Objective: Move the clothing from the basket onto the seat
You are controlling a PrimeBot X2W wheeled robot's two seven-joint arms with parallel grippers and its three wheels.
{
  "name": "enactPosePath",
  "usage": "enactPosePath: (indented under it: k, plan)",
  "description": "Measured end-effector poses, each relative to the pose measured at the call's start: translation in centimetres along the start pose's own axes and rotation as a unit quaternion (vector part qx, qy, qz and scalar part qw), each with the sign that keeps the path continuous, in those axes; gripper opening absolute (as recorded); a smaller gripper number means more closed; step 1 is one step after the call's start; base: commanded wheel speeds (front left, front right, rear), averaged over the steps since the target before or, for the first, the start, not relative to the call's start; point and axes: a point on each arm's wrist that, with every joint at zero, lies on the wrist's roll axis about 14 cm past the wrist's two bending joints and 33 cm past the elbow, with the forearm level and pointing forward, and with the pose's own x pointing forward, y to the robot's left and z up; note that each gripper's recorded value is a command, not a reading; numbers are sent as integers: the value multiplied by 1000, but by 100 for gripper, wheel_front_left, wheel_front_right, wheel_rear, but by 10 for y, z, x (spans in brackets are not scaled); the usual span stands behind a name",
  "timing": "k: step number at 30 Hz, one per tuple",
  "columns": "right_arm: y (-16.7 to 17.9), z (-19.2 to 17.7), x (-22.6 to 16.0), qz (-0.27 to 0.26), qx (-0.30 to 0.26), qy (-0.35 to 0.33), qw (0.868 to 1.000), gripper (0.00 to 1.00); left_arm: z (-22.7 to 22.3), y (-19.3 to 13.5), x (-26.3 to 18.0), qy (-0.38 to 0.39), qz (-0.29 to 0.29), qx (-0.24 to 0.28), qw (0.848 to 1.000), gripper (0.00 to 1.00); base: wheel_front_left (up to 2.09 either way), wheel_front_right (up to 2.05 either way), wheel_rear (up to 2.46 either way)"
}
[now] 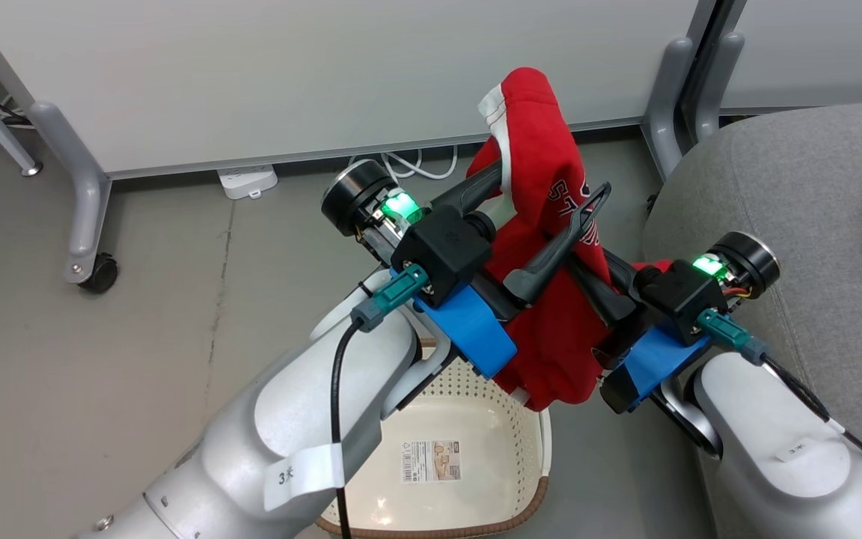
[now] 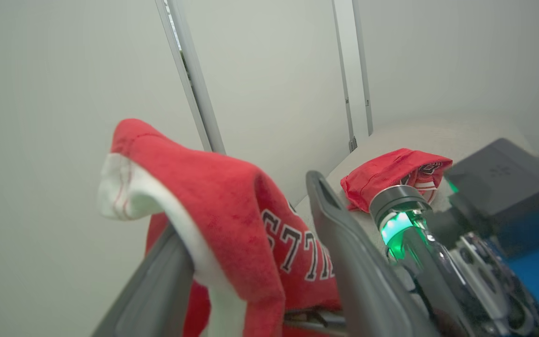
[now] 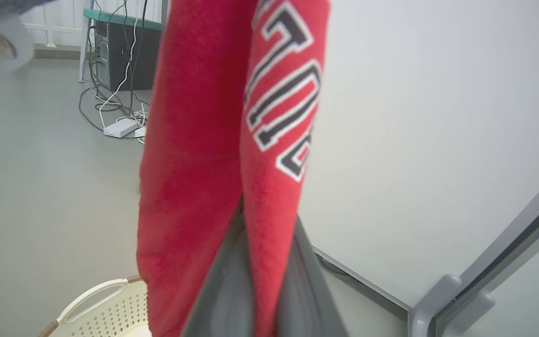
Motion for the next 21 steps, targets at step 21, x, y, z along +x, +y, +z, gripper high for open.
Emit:
enactPosePath:
  k: [21]
  plan:
    - [-90,-23,-53,-163,19,16,986,0,-61,-27,21,40,-57,-50,996,100,0,0,0]
